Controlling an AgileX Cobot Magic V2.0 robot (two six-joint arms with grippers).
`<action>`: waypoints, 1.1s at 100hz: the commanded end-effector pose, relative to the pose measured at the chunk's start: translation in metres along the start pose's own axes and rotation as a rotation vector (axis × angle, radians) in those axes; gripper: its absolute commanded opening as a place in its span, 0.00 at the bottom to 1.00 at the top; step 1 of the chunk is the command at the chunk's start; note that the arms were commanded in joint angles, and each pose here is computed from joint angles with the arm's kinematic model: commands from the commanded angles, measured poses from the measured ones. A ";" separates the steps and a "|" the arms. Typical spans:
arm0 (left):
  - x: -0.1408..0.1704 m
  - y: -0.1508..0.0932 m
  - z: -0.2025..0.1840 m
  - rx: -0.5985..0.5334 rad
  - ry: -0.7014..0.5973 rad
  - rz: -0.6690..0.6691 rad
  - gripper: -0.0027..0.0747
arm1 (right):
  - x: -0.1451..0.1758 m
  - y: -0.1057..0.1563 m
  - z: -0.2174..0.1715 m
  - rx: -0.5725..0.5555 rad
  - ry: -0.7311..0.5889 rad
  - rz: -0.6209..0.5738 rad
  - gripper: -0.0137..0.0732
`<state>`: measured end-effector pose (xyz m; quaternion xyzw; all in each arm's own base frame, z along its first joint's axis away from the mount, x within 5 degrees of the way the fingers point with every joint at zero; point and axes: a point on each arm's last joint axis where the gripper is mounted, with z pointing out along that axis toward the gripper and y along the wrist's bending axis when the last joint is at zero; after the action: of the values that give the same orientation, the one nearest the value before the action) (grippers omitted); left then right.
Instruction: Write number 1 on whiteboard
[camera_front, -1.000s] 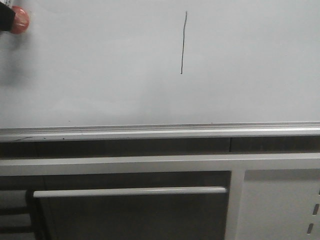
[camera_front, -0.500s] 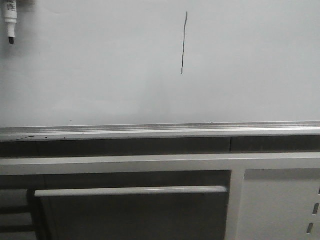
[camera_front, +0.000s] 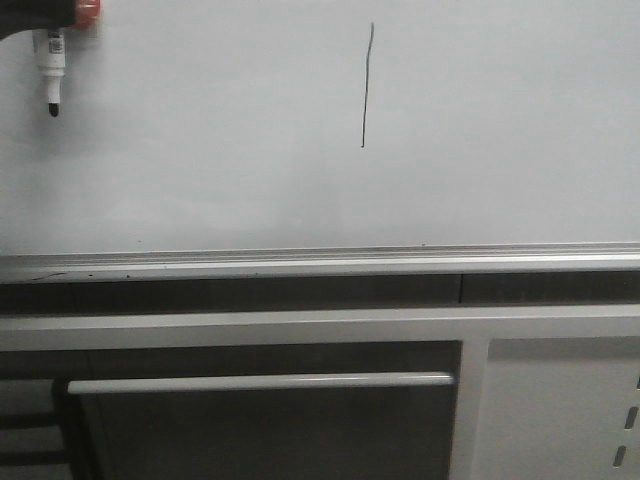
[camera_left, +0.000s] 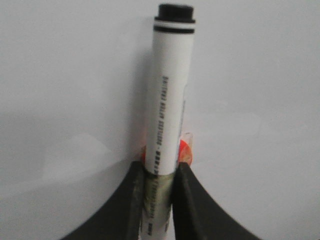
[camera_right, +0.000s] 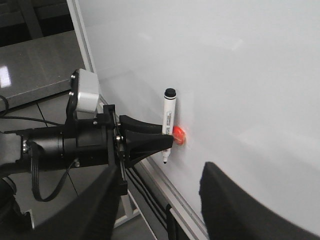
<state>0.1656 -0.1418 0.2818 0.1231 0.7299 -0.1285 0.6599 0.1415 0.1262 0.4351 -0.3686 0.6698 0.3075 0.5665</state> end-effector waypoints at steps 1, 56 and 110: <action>-0.011 0.002 0.004 -0.057 -0.080 -0.034 0.01 | -0.013 -0.001 -0.006 0.031 -0.076 0.010 0.54; -0.007 0.000 0.011 -0.088 -0.116 -0.023 0.01 | -0.013 -0.001 -0.006 0.033 -0.078 0.010 0.54; -0.004 0.000 0.013 -0.093 -0.109 -0.013 0.01 | -0.013 -0.001 -0.006 0.031 -0.077 0.010 0.54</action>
<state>0.1721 -0.1515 0.2687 0.1202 0.7316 -0.1213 0.6600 0.1415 0.1262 0.4351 -0.3686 0.6698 0.3075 0.5665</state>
